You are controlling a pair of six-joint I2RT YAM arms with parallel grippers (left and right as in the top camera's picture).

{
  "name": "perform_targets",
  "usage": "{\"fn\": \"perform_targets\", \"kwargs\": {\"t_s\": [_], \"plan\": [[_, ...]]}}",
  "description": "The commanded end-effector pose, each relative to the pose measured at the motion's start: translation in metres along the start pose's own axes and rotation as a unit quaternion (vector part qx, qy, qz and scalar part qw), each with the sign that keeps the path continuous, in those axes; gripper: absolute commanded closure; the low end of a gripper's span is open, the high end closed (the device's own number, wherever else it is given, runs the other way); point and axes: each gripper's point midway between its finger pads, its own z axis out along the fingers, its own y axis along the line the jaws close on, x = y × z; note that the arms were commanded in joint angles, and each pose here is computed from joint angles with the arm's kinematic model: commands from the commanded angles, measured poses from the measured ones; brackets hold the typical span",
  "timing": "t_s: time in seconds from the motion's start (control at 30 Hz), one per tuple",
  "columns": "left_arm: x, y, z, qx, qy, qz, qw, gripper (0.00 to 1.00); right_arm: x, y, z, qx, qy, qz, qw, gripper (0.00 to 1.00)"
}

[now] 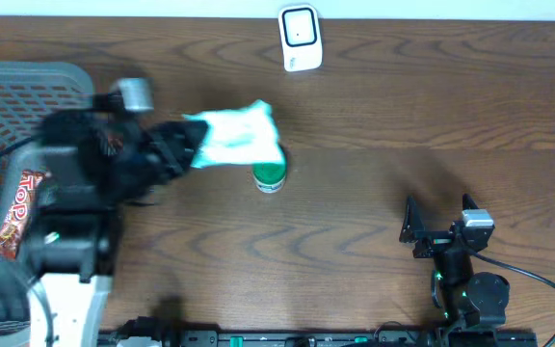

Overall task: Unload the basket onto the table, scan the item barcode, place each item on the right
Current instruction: 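Carry the wipes pack past the scanner and drop it on the table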

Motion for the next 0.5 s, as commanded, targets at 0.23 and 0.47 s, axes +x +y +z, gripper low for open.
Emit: {"fn": "perform_targets", "kwargs": {"t_s": [0.23, 0.47], "plan": [[0.104, 0.038, 0.121, -0.154, 0.145, 0.101, 0.972, 0.93, 0.002, 0.001, 0.000, -0.002, 0.003, 0.004, 1.000, 0.01], [0.155, 0.098, 0.163, -0.240, 0.227, 0.091, 0.939, 0.93, 0.002, 0.001, 0.000, -0.002, 0.003, 0.004, 1.000, 0.01]]}}
